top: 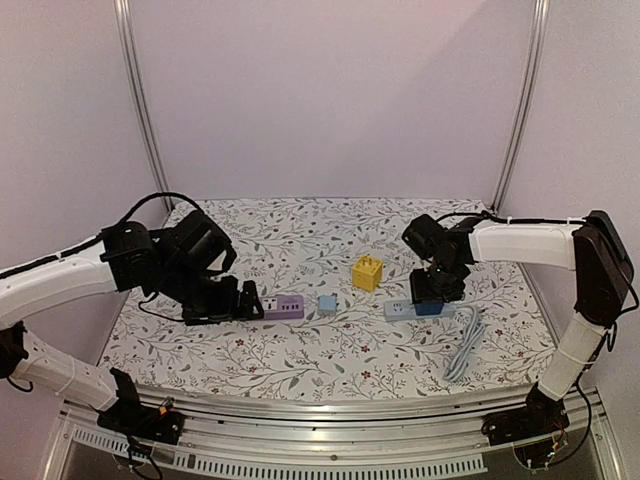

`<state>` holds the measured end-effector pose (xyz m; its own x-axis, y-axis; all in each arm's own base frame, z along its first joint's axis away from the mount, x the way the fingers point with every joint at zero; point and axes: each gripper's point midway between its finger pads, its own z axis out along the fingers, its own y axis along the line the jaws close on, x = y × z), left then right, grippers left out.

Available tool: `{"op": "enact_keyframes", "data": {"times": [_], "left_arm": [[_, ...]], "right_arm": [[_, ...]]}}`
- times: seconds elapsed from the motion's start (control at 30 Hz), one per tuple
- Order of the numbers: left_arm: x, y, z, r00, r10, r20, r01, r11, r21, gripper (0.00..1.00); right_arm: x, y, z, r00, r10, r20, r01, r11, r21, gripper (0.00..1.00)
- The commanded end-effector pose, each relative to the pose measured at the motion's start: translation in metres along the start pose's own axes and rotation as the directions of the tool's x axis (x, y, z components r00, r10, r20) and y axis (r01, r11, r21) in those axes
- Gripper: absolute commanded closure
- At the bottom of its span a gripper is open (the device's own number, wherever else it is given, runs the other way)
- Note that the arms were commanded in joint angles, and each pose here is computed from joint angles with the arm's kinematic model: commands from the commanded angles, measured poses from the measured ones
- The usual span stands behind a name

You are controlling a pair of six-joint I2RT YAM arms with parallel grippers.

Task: Insert the plug

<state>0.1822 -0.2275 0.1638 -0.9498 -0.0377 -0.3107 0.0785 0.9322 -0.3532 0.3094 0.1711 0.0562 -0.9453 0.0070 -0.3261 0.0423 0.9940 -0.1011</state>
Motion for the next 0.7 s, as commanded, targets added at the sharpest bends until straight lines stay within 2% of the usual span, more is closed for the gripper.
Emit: {"op": "enact_keyframes", "data": {"times": [0.0, 0.13, 0.27, 0.5, 0.67], "left_arm": [[-0.01, -0.014, 0.006, 0.999, 0.042, -0.009, -0.042, 0.999, 0.021, 0.02], [-0.012, -0.024, 0.009, 0.997, 0.071, -0.035, -0.07, 0.997, 0.033, 0.03], [-0.015, -0.029, 0.011, 0.995, 0.089, -0.049, -0.088, 0.996, 0.029, 0.03], [-0.019, -0.035, 0.013, 0.994, 0.099, -0.051, -0.097, 0.995, 0.034, 0.03], [-0.019, -0.035, 0.014, 0.993, 0.105, -0.049, -0.104, 0.994, 0.032, 0.03]], "right_arm": [[0.054, -0.108, 0.013, 0.965, -0.081, -0.25, 0.179, 0.898, 0.403, 0.94], [0.05, -0.107, 0.004, 0.973, -0.068, -0.222, 0.153, 0.908, 0.39, 0.76], [0.045, -0.106, -0.005, 0.98, -0.052, -0.193, 0.123, 0.918, 0.376, 0.63], [0.035, -0.107, -0.019, 0.984, -0.064, -0.164, 0.122, 0.92, 0.373, 0.52], [0.03, -0.103, -0.025, 0.987, -0.073, -0.145, 0.119, 0.933, 0.339, 0.37]]}}
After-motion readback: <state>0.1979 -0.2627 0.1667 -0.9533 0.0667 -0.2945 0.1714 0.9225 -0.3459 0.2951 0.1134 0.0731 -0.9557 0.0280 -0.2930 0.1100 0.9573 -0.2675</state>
